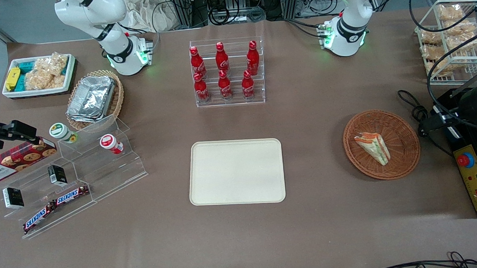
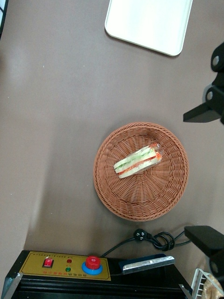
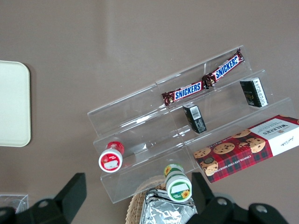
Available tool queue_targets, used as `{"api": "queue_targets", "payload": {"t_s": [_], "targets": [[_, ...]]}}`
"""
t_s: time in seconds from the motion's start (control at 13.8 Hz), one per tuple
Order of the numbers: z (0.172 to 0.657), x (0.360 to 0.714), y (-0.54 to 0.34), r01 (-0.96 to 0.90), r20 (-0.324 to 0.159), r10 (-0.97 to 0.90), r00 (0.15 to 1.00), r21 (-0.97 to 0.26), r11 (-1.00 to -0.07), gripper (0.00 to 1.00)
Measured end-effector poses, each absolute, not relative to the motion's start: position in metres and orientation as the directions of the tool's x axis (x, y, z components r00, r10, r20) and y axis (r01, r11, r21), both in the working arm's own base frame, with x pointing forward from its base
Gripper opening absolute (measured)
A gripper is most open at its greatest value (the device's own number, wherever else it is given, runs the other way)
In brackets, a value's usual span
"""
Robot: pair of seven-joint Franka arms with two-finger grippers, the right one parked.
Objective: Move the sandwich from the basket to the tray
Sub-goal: 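Move the left gripper down over the wrapped sandwich in the wicker basket, then close the left gripper on the sandwich and lift it from the basket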
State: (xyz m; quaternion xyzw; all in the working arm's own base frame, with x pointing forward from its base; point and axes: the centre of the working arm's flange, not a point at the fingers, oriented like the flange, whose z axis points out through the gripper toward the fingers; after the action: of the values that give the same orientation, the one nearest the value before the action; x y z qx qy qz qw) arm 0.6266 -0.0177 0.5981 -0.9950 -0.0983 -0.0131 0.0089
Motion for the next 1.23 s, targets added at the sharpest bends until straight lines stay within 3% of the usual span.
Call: {"api": "queue_targets", "payload": {"t_s": [0.43,0.58,0.72,0.8,0.94,1.23], "targets": [[0.586,0.629,-0.021,0.189,-0.001,0.189,0.982,-0.02,-0.982,0.99],[0.553,0.632,-0.02,0.188,-0.069,0.19,0.979,-0.038,-0.981,0.99],[0.495,0.628,-0.018,0.183,-0.169,0.191,0.967,-0.063,-0.981,0.99],[0.464,0.626,-0.018,0.181,-0.196,0.192,0.962,-0.069,-0.981,0.99],[0.407,0.62,-0.015,0.198,-0.19,0.208,0.959,-0.07,-0.978,0.99],[0.333,0.601,-0.008,0.319,-0.125,0.326,0.937,-0.07,-0.945,0.99]]}}
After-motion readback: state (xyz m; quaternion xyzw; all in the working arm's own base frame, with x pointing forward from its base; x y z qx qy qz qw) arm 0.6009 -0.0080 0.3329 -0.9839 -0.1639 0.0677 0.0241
